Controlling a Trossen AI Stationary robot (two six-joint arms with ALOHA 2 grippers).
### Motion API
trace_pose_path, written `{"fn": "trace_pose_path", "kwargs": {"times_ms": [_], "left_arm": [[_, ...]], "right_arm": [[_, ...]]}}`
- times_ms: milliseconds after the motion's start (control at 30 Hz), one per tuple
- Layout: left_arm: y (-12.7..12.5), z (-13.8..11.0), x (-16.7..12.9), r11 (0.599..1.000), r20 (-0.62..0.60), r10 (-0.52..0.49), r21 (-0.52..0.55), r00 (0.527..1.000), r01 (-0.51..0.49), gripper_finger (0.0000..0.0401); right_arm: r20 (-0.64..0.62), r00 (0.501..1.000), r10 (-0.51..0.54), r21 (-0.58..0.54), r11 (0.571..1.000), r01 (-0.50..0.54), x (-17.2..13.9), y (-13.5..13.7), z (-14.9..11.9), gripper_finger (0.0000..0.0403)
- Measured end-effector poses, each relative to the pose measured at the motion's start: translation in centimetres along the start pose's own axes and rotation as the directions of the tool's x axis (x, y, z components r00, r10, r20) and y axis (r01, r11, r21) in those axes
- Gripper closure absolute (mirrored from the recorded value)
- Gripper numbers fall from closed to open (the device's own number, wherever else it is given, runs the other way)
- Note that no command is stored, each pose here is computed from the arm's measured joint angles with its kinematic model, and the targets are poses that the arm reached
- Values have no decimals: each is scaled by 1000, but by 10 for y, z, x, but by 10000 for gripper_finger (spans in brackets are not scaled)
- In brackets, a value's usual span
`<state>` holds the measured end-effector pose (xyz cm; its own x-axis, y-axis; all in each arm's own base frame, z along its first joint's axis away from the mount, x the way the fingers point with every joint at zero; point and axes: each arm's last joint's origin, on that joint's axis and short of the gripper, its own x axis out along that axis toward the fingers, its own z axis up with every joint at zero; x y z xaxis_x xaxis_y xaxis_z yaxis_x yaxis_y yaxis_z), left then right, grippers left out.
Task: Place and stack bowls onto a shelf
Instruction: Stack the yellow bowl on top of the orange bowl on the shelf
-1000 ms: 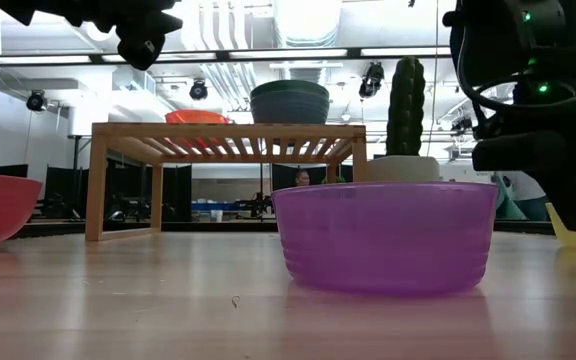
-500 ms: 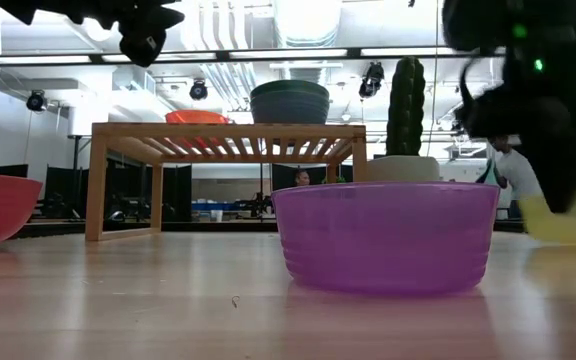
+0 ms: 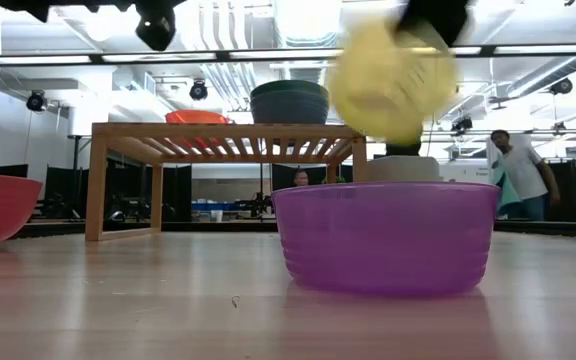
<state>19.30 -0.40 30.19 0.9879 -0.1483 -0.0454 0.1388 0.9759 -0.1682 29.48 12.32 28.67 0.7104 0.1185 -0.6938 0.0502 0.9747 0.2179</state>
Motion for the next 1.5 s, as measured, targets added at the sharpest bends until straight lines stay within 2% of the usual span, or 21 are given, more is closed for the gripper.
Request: {"fn": "trace_pose_path", "kwargs": {"times_ms": [100,200,300,400,533,633,833,1033,1100,1233,1500], "left_arm": [[-2,-3,14,996,11,-84,6,996,84,290],[-6,-7,29,983,28,-185,17,982,184,290],[-11,-14,43,958,25,-286,26,958,286,290],[-18,-23,53,917,1,-398,43,918,397,290],[-27,-37,67,888,-28,-455,66,890,456,290],[-35,-43,80,870,-63,-483,81,873,487,289],[-43,-43,107,847,-120,-505,124,855,518,264],[-45,-41,128,823,-226,-517,134,826,551,235],[-47,-43,135,796,-247,-550,135,798,591,235],[-50,-47,141,702,-271,-660,110,701,704,244],[-50,-49,144,700,-278,-665,92,693,709,313]], "right_arm": [[91,976,196,-168,969,-179,4,10,10,394],[125,927,354,-318,899,-301,10,16,12,394],[128,874,469,-407,829,-385,15,19,11,394],[138,845,516,-441,796,-414,20,20,7,394],[151,824,546,-453,779,-433,25,20,4,394],[143,826,545,-451,779,-436,26,19,2,394],[136,799,585,-463,751,-471,27,21,3,394],[130,800,586,-462,750,-474,27,21,2,394],[129,800,585,-462,750,-474,27,21,2,394],[126,801,585,-472,746,-470,27,21,2,394],[128,802,584,-484,743,-463,27,21,3,394]]}}
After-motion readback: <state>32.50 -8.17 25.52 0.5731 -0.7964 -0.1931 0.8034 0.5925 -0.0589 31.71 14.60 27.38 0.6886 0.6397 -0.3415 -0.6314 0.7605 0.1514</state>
